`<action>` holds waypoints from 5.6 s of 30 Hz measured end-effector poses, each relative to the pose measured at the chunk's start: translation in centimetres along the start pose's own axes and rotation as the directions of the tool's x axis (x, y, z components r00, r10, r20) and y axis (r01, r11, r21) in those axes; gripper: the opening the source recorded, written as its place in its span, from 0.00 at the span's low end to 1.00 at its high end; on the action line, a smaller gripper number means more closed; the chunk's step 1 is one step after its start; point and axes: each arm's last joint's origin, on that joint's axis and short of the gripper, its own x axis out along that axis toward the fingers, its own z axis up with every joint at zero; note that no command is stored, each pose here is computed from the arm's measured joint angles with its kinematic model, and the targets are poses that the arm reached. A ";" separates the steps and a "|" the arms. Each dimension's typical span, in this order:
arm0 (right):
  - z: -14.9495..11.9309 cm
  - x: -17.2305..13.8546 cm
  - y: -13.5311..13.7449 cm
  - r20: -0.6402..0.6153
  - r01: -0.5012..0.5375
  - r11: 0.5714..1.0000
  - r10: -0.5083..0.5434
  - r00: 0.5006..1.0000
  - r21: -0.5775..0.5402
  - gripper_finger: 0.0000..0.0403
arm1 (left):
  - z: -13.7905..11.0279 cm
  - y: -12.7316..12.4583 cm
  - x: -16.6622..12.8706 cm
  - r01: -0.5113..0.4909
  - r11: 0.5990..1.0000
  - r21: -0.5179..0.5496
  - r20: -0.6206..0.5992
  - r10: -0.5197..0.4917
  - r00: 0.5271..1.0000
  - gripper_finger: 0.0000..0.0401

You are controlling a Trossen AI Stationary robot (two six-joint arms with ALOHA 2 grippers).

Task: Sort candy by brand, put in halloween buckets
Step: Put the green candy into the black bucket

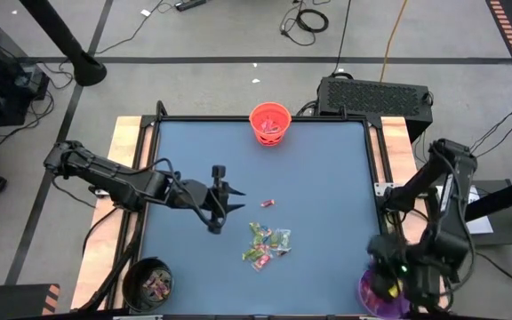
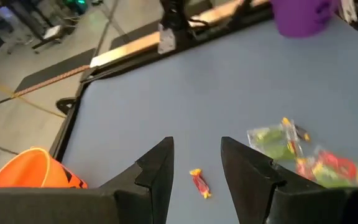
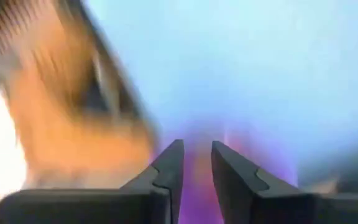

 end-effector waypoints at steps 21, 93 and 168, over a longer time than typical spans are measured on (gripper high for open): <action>13.2 11.4 3.1 0.690 0.629 0.702 -0.273 0.670 -0.334 0.19 | -3.2 -3.5 5.7 0.046 0.957 -0.285 -0.199 -0.106 0.974 0.44; 15.6 19.7 5.2 0.408 0.359 0.611 -0.064 0.911 -0.705 0.19 | -9.9 -14.3 11.5 0.190 0.952 -0.241 -0.400 -0.276 0.874 0.16; 15.1 19.6 5.6 0.410 0.339 0.649 -0.046 0.911 -0.681 0.19 | -0.4 -5.4 -7.5 -0.020 1.000 -0.019 -0.064 0.018 0.998 0.16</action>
